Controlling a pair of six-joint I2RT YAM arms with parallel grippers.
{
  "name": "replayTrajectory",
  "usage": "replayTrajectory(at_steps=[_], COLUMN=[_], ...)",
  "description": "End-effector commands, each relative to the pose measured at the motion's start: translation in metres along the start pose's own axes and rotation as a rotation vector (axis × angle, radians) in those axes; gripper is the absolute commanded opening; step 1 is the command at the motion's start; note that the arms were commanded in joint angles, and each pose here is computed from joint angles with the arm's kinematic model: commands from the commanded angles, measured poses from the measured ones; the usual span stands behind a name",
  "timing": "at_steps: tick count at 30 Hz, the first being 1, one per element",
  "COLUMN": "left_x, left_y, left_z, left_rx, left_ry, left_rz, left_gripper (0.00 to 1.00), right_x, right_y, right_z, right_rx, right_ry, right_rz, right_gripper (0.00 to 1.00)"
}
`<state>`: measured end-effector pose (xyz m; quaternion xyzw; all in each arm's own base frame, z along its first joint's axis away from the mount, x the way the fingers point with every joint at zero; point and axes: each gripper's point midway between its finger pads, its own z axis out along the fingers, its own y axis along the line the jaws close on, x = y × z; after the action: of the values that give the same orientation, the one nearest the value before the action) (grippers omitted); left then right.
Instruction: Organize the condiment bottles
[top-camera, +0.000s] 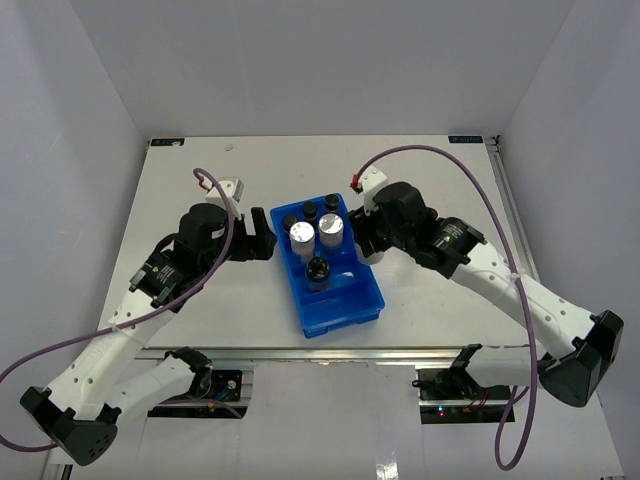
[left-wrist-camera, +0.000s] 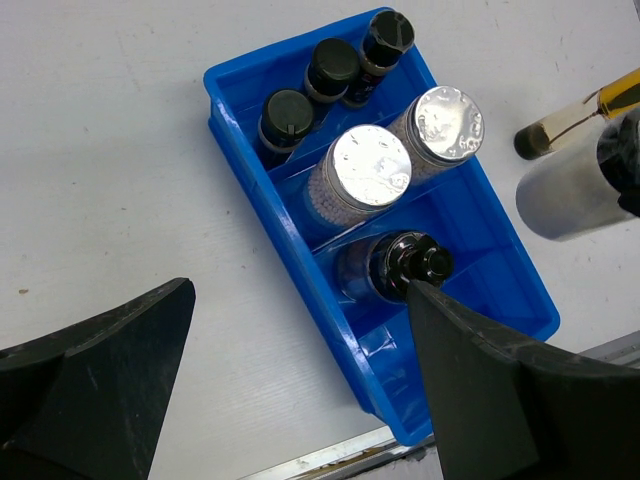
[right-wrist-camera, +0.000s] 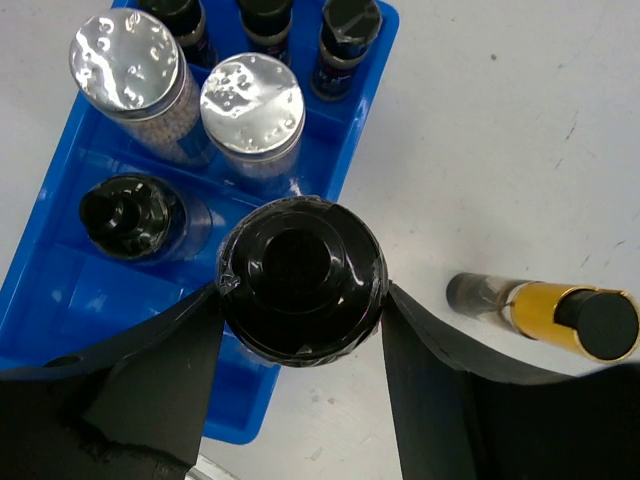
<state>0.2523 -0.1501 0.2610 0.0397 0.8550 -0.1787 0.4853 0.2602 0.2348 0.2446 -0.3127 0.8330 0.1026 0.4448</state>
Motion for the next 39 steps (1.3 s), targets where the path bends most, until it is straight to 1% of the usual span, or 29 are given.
replayTrajectory(at_steps=[1, 5, 10, 17, 22, 24, 30, 39], left_x=[-0.017, -0.014, -0.012, -0.013, -0.011, -0.010, -0.008, -0.006], left_y=[-0.002, 0.001, 0.001, 0.001, 0.003, 0.003, 0.004, 0.005], left_z=[-0.008, -0.005, -0.004, -0.003, -0.001, 0.000, 0.002, 0.005], left_rx=[0.004, -0.012, -0.015, -0.019, -0.026, -0.027, -0.031, -0.035], left_ry=[-0.045, -0.033, -0.031, -0.029, -0.022, -0.021, -0.019, -0.012], left_rz=[-0.010, -0.004, -0.003, -0.002, -0.001, 0.000, 0.000, 0.001], left_gripper=[0.98, 0.98, 0.98, 0.98, 0.98, 0.98, 0.98, 0.98], right_x=[-0.027, -0.012, -0.011, -0.005, 0.001, 0.009, 0.017, 0.035], right_y=[0.020, 0.028, 0.039, 0.043, 0.044, 0.044, 0.044, 0.041], right_z=[-0.007, 0.002, 0.010, 0.022, 0.029, 0.033, 0.038, 0.046], right_rx=[-0.060, -0.070, -0.105, -0.111, -0.110, -0.106, -0.107, -0.083], right_ry=[-0.191, -0.205, -0.264, -0.333, -0.342, -0.340, -0.398, -0.410], right_rz=[0.059, 0.079, 0.104, 0.116, 0.123, 0.121, 0.121, 0.110], right_gripper=[0.08, 0.08, 0.08, 0.08, 0.08, 0.08, 0.08, 0.08])
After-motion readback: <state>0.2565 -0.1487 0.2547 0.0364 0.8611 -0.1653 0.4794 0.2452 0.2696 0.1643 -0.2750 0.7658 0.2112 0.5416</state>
